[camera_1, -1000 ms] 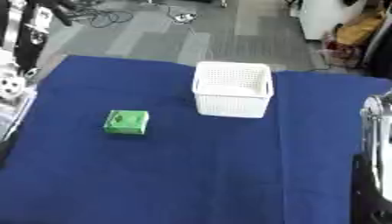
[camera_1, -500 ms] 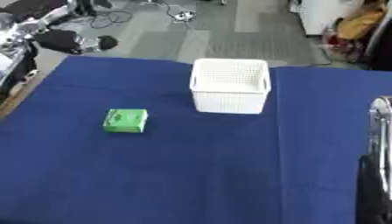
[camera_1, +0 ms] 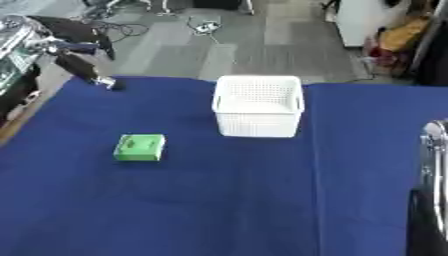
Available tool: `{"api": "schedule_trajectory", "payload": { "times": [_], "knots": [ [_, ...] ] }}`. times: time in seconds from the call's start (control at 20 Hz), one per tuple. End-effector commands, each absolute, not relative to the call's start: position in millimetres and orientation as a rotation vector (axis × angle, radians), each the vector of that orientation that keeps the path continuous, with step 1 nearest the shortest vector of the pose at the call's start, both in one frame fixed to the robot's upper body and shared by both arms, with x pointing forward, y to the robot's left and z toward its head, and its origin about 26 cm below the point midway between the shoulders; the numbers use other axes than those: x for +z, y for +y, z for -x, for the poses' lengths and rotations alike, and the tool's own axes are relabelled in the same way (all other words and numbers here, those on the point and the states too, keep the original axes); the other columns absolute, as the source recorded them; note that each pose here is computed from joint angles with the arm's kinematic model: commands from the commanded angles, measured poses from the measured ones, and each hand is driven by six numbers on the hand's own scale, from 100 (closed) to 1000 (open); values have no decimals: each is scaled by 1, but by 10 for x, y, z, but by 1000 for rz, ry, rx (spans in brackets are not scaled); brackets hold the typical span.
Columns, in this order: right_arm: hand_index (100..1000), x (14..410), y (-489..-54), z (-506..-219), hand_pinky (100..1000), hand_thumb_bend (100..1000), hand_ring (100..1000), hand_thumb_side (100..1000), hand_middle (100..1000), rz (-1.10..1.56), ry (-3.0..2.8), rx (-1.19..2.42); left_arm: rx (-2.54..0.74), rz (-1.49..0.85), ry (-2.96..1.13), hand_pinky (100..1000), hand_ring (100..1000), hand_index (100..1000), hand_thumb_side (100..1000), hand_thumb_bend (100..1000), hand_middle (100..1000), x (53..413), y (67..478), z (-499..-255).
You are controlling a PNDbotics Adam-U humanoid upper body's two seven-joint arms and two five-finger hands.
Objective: Pick up objects on the table and place them in the box.
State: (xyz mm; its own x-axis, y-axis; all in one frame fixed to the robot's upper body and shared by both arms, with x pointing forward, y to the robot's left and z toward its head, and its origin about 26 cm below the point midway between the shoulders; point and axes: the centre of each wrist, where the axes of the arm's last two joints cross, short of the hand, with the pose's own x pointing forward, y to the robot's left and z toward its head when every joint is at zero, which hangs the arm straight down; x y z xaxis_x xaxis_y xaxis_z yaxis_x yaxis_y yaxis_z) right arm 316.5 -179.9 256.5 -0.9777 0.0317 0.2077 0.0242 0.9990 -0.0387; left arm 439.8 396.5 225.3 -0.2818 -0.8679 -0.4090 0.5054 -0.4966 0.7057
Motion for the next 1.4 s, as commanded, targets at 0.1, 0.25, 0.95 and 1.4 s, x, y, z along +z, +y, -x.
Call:
{"api": "schedule_trajectory", "payload": {
  "times": [0.1, 0.25, 0.95, 1.4],
  "knots": [
    [498, 2624, -1784, -3124, 180, 100, 279, 1000, 269, 25, -2953, 50, -1967, -865, -386, 514, 707, 859, 1000, 501, 873, 2240, 4073, -4441],
    [498, 2628, -1782, -3121, 180, 100, 278, 1000, 268, 24, -2954, 48, -2029, -828, -332, 592, 755, 883, 1000, 507, 898, 2131, 4069, -4448],
    [498, 2631, -1773, -3125, 179, 100, 278, 1000, 268, 20, -2955, 55, -2204, -689, -352, 685, 816, 935, 926, 444, 928, 1926, 4041, -4391],
    [498, 2640, -1767, -3123, 179, 100, 278, 1000, 268, 15, -2957, 58, -2298, -657, -408, 696, 817, 938, 917, 390, 928, 1878, 3893, -4158]
  ]
}}
